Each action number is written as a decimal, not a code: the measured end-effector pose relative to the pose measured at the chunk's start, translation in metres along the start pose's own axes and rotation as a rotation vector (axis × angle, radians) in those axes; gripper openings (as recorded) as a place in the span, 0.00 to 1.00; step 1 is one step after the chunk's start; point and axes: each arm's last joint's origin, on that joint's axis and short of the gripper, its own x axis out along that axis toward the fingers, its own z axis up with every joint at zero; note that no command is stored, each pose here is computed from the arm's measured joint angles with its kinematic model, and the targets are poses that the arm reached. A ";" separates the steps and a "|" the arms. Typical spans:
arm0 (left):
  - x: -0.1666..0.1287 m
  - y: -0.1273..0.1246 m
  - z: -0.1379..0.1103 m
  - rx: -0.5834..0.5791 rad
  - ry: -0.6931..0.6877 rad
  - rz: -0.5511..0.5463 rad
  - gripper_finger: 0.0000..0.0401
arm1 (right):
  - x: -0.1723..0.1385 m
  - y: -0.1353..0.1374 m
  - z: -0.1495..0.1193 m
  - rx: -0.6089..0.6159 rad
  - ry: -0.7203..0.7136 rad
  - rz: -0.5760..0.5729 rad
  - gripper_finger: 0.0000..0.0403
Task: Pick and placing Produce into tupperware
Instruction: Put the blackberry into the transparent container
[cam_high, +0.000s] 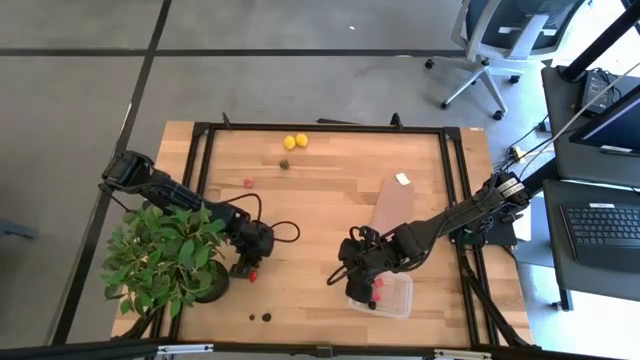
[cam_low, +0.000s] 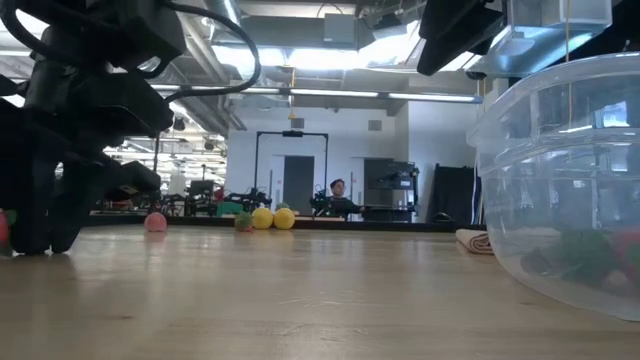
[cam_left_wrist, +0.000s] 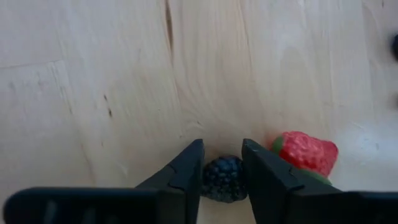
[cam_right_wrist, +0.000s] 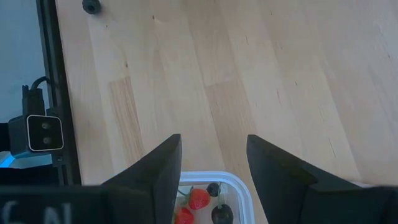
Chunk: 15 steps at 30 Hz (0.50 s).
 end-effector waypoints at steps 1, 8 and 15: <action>0.000 0.001 0.000 -0.004 0.000 -0.003 0.22 | 0.000 0.000 0.000 0.000 0.000 0.000 0.46; -0.001 0.002 0.001 -0.014 0.001 -0.026 0.12 | 0.000 0.000 0.000 0.000 0.001 0.000 0.46; -0.001 0.002 0.001 -0.014 0.000 -0.019 0.05 | 0.000 0.000 0.000 0.000 0.001 0.000 0.46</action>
